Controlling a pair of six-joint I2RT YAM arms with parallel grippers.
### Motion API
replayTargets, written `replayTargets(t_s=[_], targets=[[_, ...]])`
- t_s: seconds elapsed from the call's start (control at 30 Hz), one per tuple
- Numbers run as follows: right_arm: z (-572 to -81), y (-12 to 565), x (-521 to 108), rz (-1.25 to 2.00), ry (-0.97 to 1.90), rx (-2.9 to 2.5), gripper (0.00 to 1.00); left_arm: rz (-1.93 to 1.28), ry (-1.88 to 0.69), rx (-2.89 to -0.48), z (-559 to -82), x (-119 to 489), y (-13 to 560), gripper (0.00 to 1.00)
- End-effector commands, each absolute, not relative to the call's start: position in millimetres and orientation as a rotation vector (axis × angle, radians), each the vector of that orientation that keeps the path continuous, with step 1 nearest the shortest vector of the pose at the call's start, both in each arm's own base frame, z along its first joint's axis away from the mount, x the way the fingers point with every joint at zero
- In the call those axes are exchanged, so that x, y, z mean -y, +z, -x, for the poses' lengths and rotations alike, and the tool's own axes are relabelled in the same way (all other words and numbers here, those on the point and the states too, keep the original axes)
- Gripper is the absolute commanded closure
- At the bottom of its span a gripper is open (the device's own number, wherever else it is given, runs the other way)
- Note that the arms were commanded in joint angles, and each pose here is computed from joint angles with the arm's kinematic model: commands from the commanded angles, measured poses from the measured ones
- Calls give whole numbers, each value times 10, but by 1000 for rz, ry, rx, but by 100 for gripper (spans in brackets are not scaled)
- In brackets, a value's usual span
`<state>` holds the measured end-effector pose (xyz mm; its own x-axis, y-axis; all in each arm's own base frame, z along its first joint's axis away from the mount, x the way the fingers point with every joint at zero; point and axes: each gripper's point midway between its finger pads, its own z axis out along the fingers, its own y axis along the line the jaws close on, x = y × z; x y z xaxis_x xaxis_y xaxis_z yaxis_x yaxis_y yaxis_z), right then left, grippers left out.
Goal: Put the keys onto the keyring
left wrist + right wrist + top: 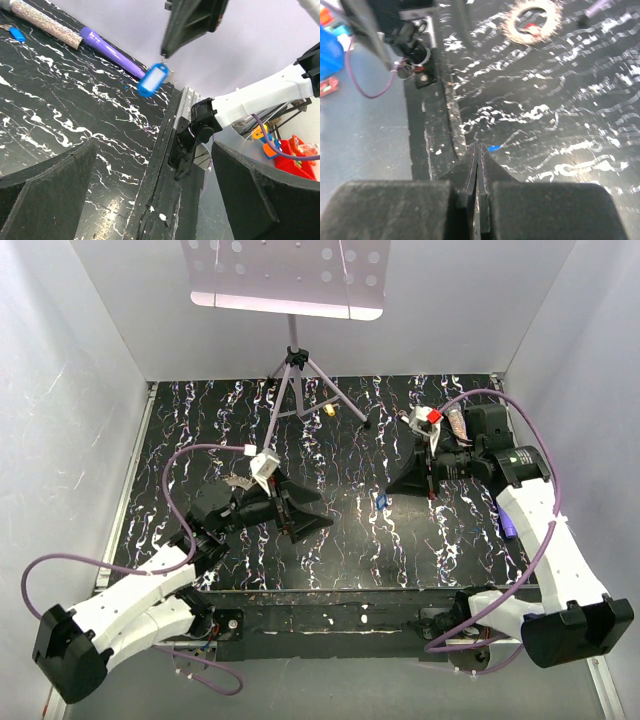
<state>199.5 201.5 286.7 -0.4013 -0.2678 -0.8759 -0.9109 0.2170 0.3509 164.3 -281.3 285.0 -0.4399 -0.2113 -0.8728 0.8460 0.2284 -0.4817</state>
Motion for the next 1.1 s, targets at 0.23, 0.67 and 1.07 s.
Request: replayTargets(t_s=[0.23,0.67,1.07], targets=[[-1295,3161,-2135,1281,1505,-1451,99,-756,-1421,-1373,-1495,3348,3175,15],[-1198,3148,-2143,1281,1562,-1425,99,-793,-1371,-1346,-1441,3632,3144,38],[-1212,3121,-2152,1277,1576,-1431,99,-850,-1408,-1313,-1358,3722,3161,57]])
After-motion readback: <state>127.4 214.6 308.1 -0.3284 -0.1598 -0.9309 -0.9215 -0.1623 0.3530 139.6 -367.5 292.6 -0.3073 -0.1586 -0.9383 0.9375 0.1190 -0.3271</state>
